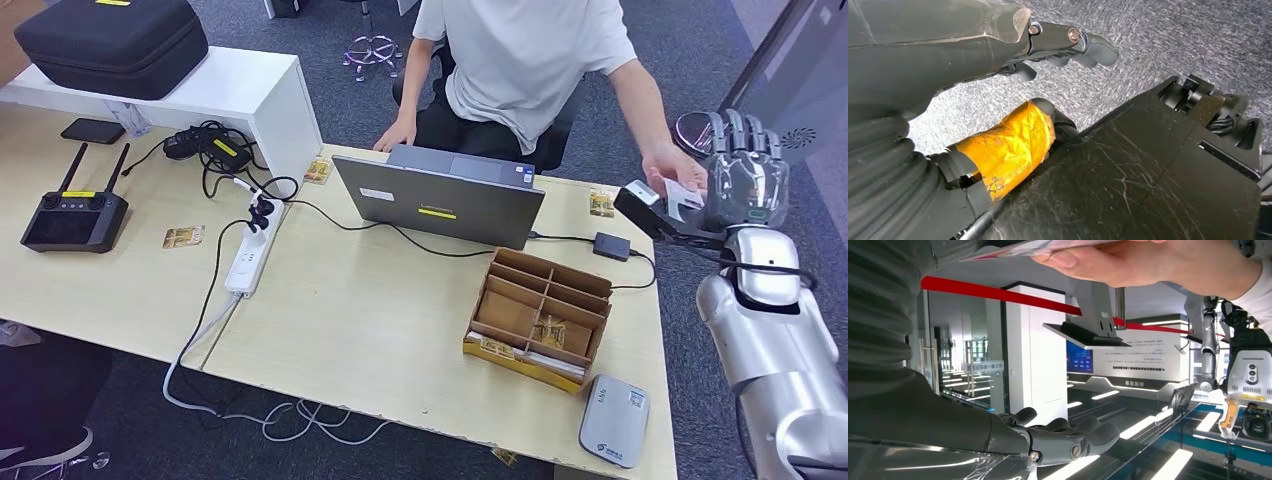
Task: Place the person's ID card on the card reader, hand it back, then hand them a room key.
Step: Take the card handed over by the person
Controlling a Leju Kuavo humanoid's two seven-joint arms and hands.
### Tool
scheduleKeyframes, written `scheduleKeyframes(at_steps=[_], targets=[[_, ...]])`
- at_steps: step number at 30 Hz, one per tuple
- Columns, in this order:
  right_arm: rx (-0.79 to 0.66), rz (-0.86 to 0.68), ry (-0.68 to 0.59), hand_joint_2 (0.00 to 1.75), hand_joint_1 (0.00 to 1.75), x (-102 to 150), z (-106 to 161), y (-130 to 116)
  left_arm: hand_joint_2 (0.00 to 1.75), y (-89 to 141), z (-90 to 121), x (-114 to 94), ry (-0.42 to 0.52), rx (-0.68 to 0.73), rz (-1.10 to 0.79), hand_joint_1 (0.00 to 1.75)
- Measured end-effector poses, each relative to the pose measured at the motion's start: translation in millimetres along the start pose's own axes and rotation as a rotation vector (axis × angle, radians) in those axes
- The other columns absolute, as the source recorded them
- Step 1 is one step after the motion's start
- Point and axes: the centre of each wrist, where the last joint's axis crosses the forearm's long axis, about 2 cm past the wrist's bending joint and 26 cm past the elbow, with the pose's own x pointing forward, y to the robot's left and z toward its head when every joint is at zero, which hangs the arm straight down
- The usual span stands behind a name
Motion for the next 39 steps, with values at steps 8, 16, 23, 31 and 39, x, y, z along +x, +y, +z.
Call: scheduleKeyframes(at_steps=[8, 16, 23, 31, 39], targets=[[0.017, -0.034, -0.018, 1.75, 1.75, 1.2, 5.3, 5.3, 1.75, -0.4, 0.0, 1.3, -0.011, -0.015, 0.02, 0.0], [0.025, -0.053, -0.027, 1.75, 1.75, 2.0, 9.7, 8.6, 1.75, -0.4, 0.0, 1.3, -0.02, -0.028, 0.034, 0.0], [0.02, -0.055, -0.027, 1.75, 1.75, 2.3, 9.3, 7.5, 1.75, -0.4, -0.1, 1.3, -0.02, -0.029, 0.036, 0.0], [0.02, -0.056, -0.027, 1.75, 1.75, 2.4, 9.1, 7.2, 1.75, -0.4, 0.0, 1.3, -0.02, -0.031, 0.038, 0.0], [0.017, -0.056, -0.033, 1.75, 1.75, 2.7, 9.4, 7.1, 1.75, 0.0, -0.1, 1.7, -0.013, -0.04, 0.042, 0.0]])
